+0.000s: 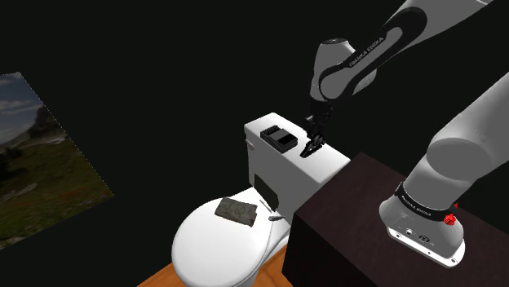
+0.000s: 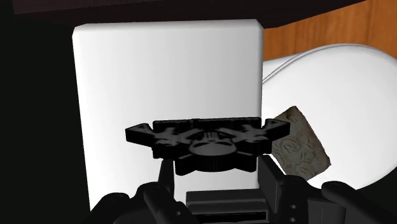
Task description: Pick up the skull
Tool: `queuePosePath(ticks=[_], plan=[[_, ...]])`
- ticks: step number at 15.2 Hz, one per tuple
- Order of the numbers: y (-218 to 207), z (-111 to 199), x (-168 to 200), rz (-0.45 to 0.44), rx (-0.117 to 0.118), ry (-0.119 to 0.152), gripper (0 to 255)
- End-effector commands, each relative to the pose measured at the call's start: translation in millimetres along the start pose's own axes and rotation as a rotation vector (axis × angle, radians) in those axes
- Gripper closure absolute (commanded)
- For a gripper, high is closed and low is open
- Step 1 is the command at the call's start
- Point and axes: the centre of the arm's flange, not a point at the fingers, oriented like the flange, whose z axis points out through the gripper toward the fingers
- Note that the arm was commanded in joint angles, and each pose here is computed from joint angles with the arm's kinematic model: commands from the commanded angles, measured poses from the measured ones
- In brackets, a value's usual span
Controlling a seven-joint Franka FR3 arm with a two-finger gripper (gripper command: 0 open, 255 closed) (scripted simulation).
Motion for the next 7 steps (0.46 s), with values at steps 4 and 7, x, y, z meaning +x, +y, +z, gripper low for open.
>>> queuePosePath(ticks=[4, 7], plan=[[0.4, -26.6, -0.5, 0.0, 0.0, -0.001, 255], [0.6, -32.6, -0.6, 0.0, 0.0, -0.001, 255]])
